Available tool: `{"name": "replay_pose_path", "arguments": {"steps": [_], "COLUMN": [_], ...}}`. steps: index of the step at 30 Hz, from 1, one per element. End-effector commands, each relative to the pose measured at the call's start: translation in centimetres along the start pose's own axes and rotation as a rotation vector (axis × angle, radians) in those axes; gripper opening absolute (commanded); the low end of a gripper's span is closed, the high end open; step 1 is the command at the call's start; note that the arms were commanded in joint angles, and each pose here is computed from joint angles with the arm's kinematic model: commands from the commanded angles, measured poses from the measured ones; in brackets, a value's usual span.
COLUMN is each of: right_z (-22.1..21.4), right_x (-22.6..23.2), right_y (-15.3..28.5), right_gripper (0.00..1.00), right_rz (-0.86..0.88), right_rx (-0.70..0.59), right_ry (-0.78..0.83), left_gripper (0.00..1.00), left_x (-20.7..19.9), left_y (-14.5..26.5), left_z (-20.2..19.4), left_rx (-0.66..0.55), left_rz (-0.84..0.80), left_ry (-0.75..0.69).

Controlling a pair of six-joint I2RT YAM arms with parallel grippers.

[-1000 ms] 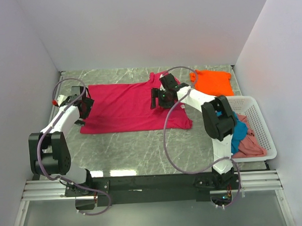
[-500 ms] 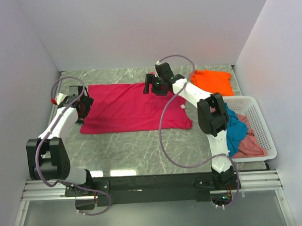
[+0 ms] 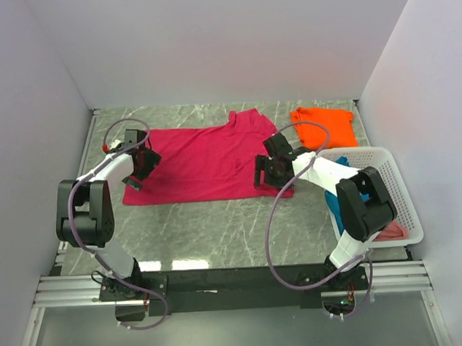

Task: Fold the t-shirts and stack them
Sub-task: Fold the tshirt

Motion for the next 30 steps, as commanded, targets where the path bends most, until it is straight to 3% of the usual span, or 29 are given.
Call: {"name": "replay_pose_path", "arguments": {"steps": [1, 8, 15, 25, 30], "right_z": [0.7, -0.9, -7.9, -14.2, -13.9], "right_x": [-1.6, -3.1, -4.4, -5.2, -5.1], "right_y": [-0.5, -2.0, 0.3, 2.5, 3.9], "right_gripper": [0.88, 0.88, 0.88, 0.89, 0.88], "right_rz": [-0.034, -0.06, -0.055, -0.049, -0.042], "right_rx": [-0.036, 0.025, 0.128, 0.243, 0.202], "right_ry": [-0.053, -0.069, -0.169, -0.296, -0.296], "left_gripper": [0.99, 0.99, 0.99, 1.0, 0.99], "left_x": [-0.6, 2.5, 8.6, 13.6, 14.8], "left_y": [-0.5, -1.7, -0.5, 4.4, 5.0], "left_z": [0.2, -1.3, -4.3, -4.4, -4.3], "left_rx": [-0.005, 0.021, 0.112, 0.059, 0.002], "left_rz": [-0.032, 0.046, 0.164, 0.211, 0.22], "left_ry": [-0.022, -0.04, -0.056, 0.028, 0.066]}}
Point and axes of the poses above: each gripper's point midway between its finger pads, its own y axis back along the fingers, its own x axis along the line the jaws close on, z = x × y, the point moved 10 cm from there along y, back along the fingers, and after that the axes turned 12 degrees about y, right-handed, at the moved point
